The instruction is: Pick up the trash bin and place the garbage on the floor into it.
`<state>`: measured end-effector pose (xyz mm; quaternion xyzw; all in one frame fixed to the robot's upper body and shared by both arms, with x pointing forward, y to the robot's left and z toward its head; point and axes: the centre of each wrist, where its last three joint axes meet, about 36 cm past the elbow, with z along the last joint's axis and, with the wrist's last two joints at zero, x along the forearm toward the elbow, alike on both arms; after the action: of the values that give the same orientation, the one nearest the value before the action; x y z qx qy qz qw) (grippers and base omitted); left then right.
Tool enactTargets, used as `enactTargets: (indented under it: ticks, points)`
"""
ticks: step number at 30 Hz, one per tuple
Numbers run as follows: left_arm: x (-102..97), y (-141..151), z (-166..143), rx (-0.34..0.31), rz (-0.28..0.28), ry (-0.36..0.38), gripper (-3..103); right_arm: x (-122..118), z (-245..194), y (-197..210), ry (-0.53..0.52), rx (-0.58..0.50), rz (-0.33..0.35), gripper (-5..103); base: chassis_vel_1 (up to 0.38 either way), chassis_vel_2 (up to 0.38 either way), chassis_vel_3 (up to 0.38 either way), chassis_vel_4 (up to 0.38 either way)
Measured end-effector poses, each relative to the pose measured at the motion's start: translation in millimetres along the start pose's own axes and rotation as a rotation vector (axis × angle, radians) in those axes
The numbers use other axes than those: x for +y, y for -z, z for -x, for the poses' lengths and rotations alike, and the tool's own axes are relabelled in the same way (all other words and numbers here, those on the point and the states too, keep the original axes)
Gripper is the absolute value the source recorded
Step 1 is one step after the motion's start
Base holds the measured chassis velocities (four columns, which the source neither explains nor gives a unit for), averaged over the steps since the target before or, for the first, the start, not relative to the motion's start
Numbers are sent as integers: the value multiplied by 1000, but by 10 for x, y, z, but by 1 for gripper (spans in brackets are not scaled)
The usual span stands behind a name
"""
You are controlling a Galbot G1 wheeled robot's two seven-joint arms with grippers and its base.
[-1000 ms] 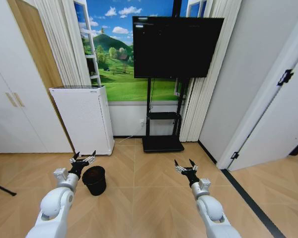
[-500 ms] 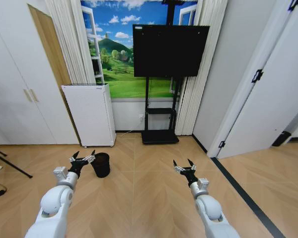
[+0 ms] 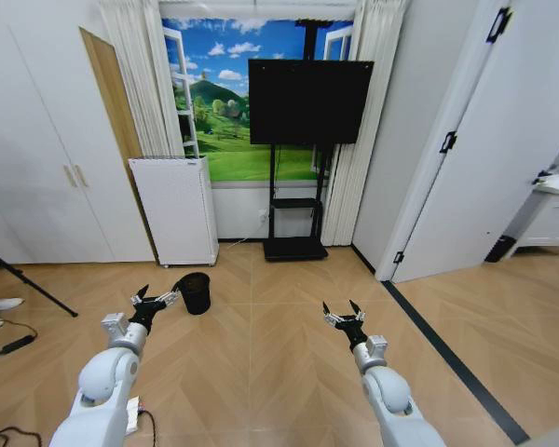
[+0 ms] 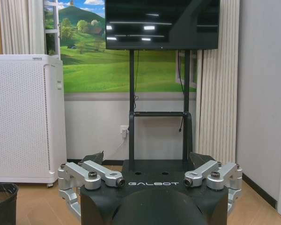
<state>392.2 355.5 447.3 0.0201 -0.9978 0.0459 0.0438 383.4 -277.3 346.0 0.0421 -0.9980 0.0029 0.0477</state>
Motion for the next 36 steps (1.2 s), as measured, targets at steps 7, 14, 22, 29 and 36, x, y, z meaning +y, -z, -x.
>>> enactTargets:
  ticks: [7,14,22,29,36]
  points:
    - [23,11,-6,-2,1,1,100,15,-42,22,1,0,-4,100,-63,41,64,-29]
    - [27,25,-2,-7,2,0,100,6,-48,44,0,9,-25,100,0,0,0,0]
    - [28,16,-6,-5,1,0,100,14,-48,42,-3,19,-34,100,0,0,0,0]
    - [26,19,3,-7,0,0,100,11,-48,38,-4,20,-33,100,18,23,-26,-17]
    - [14,0,-1,-3,-4,0,100,2,-55,-3,-7,29,-31,100,100,73,-95,-87]
